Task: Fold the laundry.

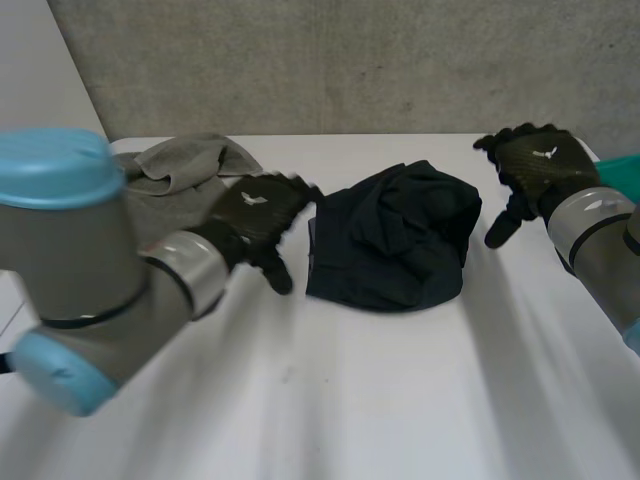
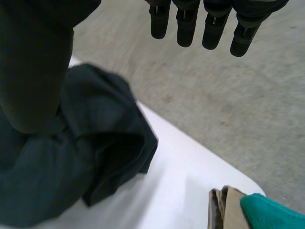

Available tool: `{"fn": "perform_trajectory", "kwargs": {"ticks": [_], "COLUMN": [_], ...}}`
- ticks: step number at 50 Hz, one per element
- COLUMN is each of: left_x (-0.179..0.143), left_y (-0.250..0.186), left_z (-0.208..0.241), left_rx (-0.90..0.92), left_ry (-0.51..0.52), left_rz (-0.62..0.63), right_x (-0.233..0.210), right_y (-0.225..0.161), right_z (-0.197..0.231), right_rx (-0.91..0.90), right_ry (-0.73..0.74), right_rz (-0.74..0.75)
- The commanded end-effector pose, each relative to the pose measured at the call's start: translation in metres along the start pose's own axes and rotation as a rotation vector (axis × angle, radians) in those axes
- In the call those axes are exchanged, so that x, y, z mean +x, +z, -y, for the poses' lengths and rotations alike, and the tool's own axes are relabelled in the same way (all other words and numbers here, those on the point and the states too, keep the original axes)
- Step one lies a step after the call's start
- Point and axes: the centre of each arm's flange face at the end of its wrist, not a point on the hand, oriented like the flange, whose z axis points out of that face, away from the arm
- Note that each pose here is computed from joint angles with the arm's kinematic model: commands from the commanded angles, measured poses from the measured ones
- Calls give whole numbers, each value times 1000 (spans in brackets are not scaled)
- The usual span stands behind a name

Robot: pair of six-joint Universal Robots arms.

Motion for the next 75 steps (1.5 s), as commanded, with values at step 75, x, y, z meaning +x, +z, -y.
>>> {"fn": "perform_trajectory", "kwargs": {"ticks": [75], "left_x": [103], "left_y": [68], "left_z": [-24], "left_rx": [309], "left_ry": [79], "left_rz": [-246], "right_x": [11], "right_y": [8], "right_z": [-51], "right_rx": [-88], "right_ry": [-55], "right_rz": [-16]}}
